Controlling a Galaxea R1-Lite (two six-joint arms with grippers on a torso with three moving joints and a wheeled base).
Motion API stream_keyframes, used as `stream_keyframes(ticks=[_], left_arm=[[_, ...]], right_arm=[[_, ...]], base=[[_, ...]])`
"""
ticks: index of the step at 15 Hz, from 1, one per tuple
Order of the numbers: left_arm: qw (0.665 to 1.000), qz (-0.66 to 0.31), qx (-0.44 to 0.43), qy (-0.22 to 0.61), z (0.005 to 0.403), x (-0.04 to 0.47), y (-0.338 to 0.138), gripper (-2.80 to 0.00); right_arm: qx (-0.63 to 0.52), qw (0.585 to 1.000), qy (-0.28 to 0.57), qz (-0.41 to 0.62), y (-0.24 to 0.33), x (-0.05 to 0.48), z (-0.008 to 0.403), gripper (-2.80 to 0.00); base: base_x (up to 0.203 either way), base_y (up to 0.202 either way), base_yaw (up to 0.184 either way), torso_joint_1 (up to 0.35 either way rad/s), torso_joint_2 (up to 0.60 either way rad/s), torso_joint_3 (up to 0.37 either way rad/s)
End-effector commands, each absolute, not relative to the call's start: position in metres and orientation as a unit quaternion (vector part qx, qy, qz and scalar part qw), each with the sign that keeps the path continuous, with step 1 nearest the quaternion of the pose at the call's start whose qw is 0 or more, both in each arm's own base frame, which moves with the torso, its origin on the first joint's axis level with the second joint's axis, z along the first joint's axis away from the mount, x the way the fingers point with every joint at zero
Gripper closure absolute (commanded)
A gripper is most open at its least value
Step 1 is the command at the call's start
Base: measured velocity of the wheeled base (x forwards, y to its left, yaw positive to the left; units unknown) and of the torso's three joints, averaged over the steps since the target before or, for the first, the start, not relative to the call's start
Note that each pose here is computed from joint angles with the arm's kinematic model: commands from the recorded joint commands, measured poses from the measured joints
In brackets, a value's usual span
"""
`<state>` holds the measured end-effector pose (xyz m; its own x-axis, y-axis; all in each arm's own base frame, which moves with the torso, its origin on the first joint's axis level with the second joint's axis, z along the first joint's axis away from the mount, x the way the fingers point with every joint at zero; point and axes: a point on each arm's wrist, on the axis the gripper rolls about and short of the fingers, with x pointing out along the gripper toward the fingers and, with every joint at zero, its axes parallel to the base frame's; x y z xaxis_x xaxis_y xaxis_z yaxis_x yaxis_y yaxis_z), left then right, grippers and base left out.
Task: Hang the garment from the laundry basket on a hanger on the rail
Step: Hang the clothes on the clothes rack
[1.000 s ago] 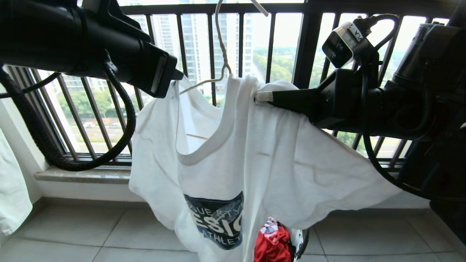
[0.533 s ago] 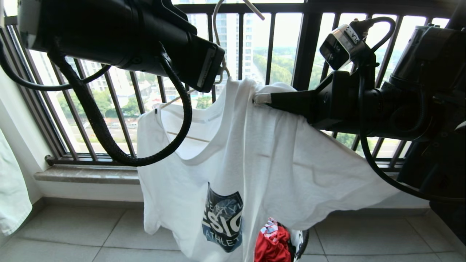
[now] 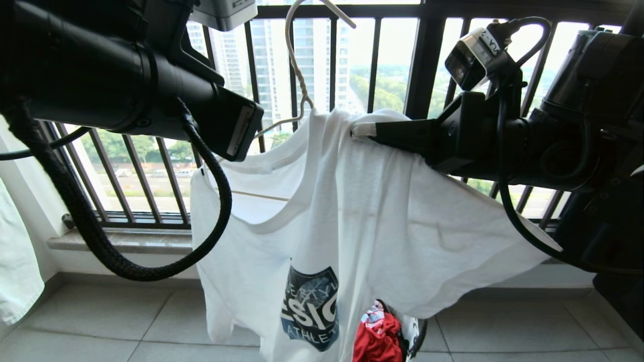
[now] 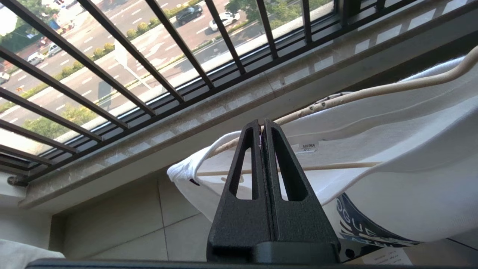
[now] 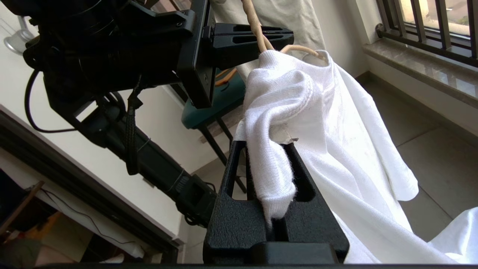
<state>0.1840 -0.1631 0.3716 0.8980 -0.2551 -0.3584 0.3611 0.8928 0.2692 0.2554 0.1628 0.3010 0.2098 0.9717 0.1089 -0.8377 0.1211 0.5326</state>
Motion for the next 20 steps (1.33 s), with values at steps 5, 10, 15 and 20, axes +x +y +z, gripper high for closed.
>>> stream_keyframes(ticks=[5, 10, 15, 20], left_arm=[[0.951, -0.083, 0.131, 0.266, 0.354, 0.173, -0.150, -2.80], [0.955, -0.014, 0.103, 0.279, 0.344, 0.192, -0.148, -2.80], [0.952, 0.029, 0.089, 0.292, 0.333, 0.207, -0.144, -2.80], [0.947, 0.048, 0.085, 0.305, 0.325, 0.219, -0.143, -2.80]], right_arm=[[0.251, 0.737, 0.136, 0.613, 0.162, 0.257, 0.301, 0.00], [0.252, 0.738, 0.136, 0.610, 0.162, 0.258, 0.301, 0.00], [0.252, 0.738, 0.136, 0.610, 0.162, 0.258, 0.301, 0.00], [0.252, 0.739, 0.136, 0.610, 0.162, 0.258, 0.301, 0.00]], base=[[0.000, 0.000, 0.000, 0.000, 0.00, 0.000], [0.000, 0.000, 0.000, 0.000, 0.00, 0.000], [0.000, 0.000, 0.000, 0.000, 0.00, 0.000], [0.000, 0.000, 0.000, 0.000, 0.00, 0.000]])
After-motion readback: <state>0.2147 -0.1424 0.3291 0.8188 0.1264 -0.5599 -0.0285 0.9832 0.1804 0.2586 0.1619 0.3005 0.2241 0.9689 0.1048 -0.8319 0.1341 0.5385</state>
